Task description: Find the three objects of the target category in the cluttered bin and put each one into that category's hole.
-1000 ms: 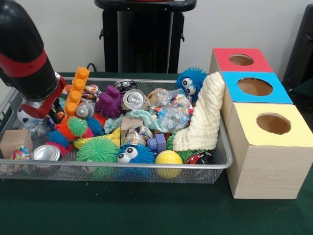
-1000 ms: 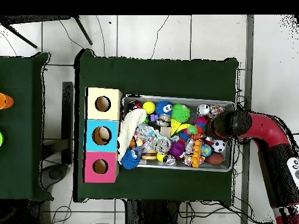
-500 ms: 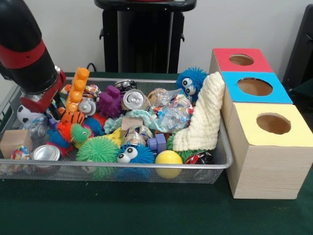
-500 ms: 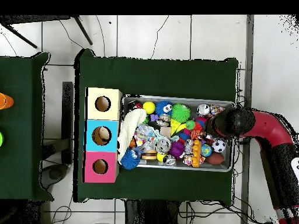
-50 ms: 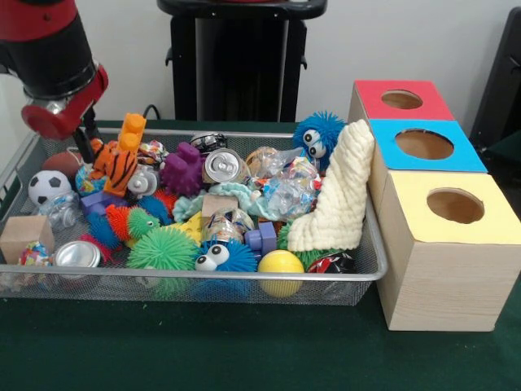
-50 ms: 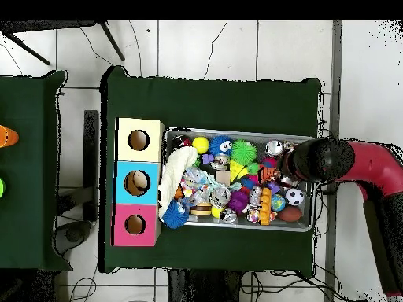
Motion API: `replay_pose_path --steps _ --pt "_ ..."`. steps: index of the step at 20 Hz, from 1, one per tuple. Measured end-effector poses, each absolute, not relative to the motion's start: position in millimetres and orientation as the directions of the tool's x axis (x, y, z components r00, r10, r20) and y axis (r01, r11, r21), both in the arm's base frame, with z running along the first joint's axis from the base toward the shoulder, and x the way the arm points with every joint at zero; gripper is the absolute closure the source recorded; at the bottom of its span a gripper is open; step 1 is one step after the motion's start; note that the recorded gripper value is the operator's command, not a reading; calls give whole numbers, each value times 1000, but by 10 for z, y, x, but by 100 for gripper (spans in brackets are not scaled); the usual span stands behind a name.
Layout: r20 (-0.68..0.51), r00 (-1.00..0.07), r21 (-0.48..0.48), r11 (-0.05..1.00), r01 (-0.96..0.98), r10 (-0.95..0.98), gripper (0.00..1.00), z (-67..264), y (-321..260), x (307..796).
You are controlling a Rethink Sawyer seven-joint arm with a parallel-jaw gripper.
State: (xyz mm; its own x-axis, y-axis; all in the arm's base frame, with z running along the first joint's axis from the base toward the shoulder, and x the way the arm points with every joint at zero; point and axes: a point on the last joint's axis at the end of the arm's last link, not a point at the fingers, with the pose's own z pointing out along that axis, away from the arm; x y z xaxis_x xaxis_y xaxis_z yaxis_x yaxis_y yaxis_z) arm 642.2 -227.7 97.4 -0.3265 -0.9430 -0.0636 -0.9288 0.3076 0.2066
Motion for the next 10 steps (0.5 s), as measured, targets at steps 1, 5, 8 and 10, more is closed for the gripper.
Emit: replay_pose_path --steps 1,5,8,10 --pt "-64 -324 198 306 -931 -944 100 1053 -2253 6458" --pt "-78 -314 177 297 -938 -946 100 1343 -2098 6563" --pt "-102 -307 179 286 -941 -946 100 1519 -1936 6581" --pt "-123 -300 189 274 -943 -946 100 1618 -1790 6570"
